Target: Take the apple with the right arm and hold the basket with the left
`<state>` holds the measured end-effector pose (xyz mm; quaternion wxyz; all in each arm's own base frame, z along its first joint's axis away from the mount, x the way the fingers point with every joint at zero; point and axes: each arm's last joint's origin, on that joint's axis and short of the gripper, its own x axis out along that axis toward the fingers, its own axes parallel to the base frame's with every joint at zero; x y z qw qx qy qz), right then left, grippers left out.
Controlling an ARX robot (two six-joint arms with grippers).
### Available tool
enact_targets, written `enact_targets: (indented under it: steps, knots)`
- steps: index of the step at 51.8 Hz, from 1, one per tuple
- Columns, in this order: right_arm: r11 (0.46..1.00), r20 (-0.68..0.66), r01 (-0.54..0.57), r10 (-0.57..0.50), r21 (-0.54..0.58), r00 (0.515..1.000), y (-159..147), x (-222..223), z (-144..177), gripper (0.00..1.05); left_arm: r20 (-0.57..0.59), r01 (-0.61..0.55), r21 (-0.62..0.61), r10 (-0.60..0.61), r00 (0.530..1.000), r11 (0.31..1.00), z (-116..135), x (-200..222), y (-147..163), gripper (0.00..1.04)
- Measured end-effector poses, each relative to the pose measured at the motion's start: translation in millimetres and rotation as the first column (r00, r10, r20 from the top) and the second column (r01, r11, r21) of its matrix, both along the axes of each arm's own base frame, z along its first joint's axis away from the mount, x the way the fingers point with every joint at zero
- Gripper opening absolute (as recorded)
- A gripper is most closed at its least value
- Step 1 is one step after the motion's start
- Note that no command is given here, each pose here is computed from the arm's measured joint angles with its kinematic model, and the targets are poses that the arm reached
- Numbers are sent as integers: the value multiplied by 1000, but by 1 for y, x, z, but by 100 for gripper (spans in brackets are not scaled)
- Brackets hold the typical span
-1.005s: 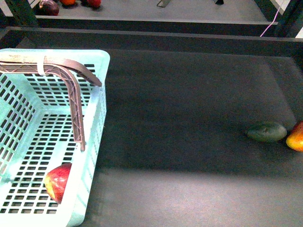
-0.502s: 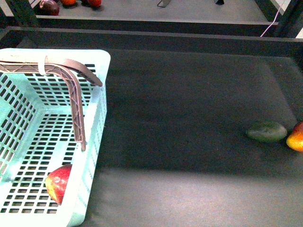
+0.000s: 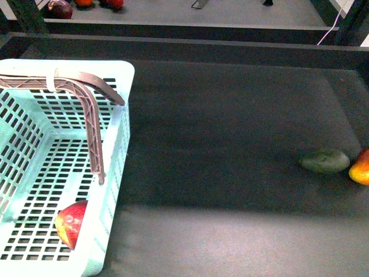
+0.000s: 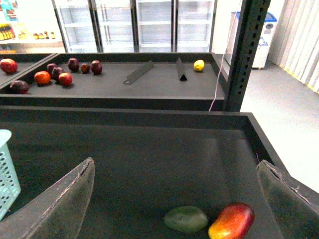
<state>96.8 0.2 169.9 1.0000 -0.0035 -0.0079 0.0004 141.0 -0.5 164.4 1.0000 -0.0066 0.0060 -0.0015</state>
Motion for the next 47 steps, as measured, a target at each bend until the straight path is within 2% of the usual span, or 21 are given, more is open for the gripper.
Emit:
enact_targets:
  steps: [47]
  knots:
    - [1000,0,0,0,0,1000,0,0,0,96,27,0,2,0,1000,1000,7,-31,0,3]
